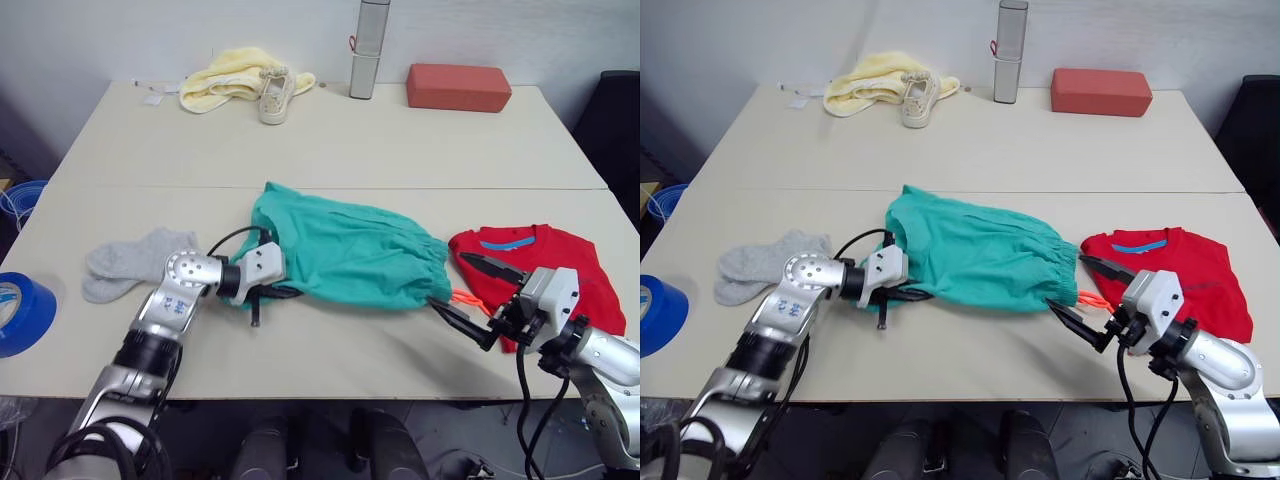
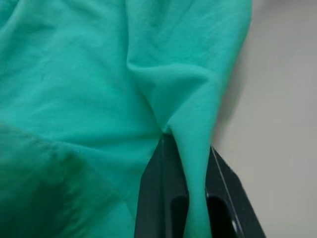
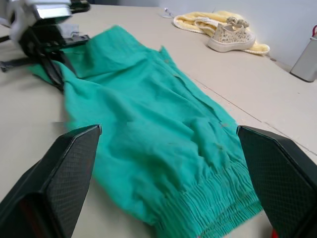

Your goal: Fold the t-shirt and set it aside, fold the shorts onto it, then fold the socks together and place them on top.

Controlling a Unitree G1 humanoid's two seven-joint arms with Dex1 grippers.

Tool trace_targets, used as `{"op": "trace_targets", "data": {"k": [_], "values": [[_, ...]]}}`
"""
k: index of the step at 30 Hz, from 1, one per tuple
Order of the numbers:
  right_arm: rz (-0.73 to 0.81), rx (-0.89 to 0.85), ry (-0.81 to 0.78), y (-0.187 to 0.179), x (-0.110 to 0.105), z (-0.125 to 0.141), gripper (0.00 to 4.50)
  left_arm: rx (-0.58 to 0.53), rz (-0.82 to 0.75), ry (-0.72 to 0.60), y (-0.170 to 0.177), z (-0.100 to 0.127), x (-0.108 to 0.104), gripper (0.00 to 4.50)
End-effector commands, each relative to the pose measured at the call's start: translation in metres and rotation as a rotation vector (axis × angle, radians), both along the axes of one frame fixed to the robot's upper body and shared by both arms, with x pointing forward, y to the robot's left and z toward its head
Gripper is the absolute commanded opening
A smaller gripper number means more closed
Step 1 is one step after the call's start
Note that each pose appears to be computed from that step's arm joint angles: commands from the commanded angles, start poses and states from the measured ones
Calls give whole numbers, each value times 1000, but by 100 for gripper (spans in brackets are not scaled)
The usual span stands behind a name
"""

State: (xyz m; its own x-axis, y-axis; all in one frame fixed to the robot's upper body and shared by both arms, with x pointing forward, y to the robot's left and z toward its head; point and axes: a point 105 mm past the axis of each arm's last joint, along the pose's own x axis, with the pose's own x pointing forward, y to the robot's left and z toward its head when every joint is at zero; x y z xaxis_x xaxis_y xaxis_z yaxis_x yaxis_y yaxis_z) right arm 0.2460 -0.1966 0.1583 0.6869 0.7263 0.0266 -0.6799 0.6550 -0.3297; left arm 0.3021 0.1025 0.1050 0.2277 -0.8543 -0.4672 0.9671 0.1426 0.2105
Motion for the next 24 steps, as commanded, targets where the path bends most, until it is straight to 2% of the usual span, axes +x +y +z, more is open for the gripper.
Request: {"op": "trace_targets", "data": {"k": [1,6,7,10,13,15,20,23,24], "values": [[14,-7,-23,1,-6,6,450,-43,17,-15,-14,13,-23,6],[33,-23,11,2,-11,-4,450,-125,94,78,-31,5,-47,6],[38,-22,17,2,-12,-5,450,-134,111,77,-31,4,-48,47],[40,-17,23,0,-14,-4,450,-179,141,31,-26,11,-47,122],[42,1,30,-1,-15,-1,450,-246,45,-2,-20,24,-56,216],[60,27,38,1,-17,3,450,-270,-15,22,-11,29,-64,216],[156,90,67,14,-26,18,450,-387,-29,71,19,51,-67,216],[196,97,64,22,-23,25,450,-504,-56,106,19,70,-69,216],[212,107,65,27,-21,26,450,-516,-68,110,16,72,-70,198]]}}
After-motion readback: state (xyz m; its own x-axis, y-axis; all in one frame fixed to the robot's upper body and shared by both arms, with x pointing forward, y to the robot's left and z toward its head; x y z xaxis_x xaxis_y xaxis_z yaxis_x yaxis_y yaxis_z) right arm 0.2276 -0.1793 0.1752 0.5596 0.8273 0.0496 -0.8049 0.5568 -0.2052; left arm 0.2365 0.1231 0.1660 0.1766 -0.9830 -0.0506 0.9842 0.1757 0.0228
